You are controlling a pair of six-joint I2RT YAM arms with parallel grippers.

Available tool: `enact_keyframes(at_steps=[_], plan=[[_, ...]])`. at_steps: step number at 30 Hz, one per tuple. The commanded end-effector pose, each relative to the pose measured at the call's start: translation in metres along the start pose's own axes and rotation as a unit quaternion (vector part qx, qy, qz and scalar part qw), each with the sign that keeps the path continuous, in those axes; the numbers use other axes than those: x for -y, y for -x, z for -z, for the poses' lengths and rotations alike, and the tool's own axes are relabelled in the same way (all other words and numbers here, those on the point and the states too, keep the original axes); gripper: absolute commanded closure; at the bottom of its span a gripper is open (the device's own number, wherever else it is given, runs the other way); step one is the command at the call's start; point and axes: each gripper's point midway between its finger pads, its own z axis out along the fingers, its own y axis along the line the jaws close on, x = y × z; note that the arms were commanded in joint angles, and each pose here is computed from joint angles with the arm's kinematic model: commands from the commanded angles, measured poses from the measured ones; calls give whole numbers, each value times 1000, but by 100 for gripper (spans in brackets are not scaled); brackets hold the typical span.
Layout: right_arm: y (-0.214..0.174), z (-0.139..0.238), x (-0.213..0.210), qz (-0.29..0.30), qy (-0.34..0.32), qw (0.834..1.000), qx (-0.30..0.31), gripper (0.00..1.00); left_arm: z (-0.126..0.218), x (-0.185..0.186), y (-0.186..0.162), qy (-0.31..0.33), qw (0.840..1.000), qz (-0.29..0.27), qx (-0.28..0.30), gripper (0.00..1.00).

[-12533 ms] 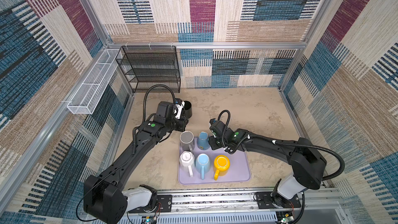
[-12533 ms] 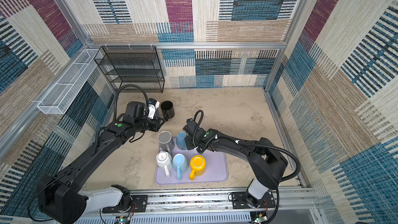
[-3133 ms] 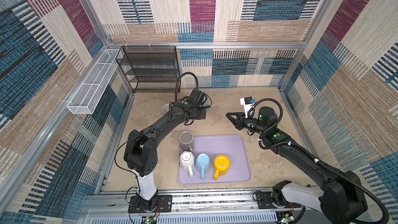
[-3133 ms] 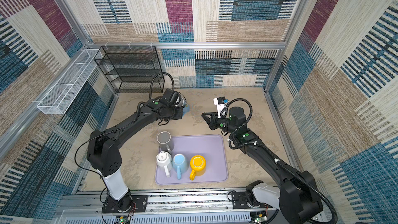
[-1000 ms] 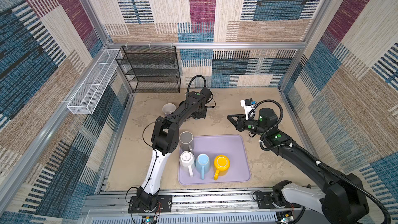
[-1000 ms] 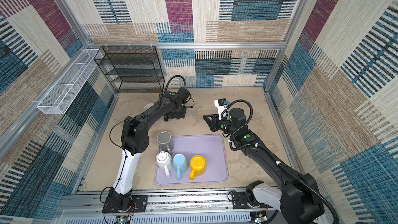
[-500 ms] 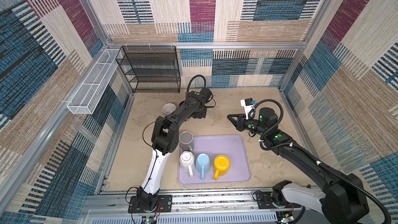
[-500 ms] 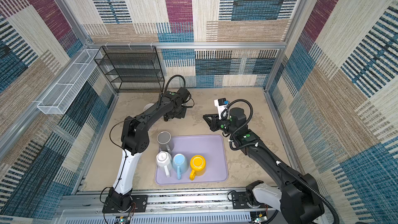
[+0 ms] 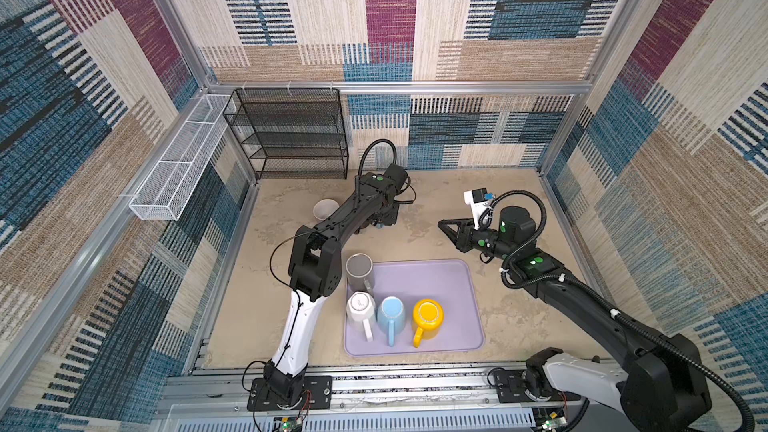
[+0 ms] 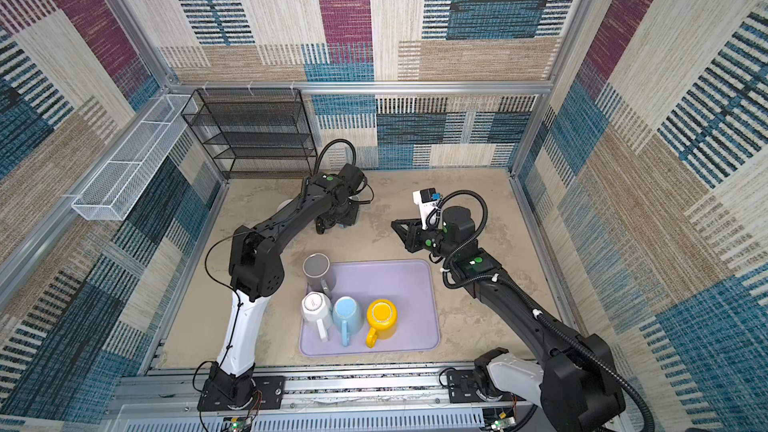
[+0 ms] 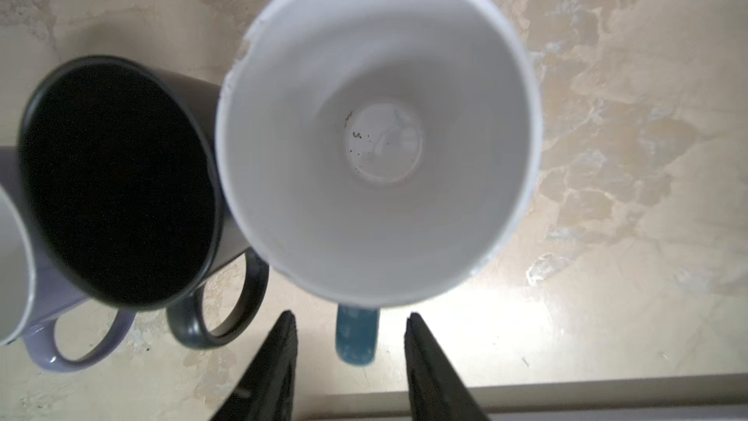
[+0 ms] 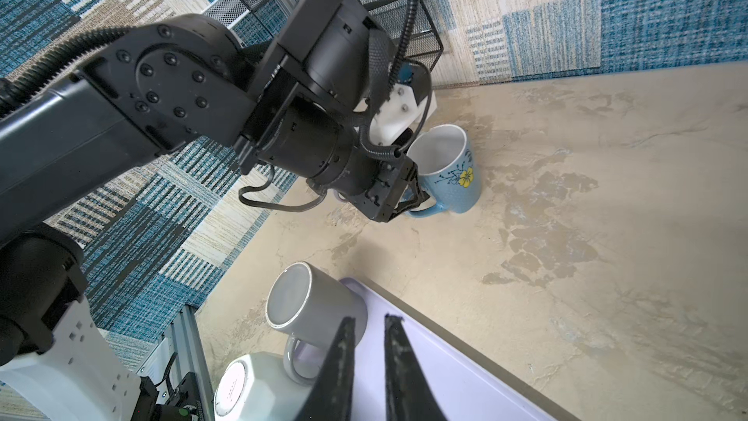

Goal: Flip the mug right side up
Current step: 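Lower the upright blue polka-dot mug beside the black mug with the left gripper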

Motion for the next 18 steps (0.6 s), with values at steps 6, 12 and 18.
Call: enact_keyframes(at_steps=[6, 12, 18], plan=[[4, -1, 1, 8, -5, 1000, 4, 81, 24, 3, -2, -31, 999, -11, 6, 58], [3, -2, 3, 8, -8, 1000, 1, 80, 49, 0, -4, -52, 998, -7, 40, 60], [-2, -3, 4, 5, -7, 1000, -5, 80, 73, -1, -10, -87, 993, -1, 83, 62]])
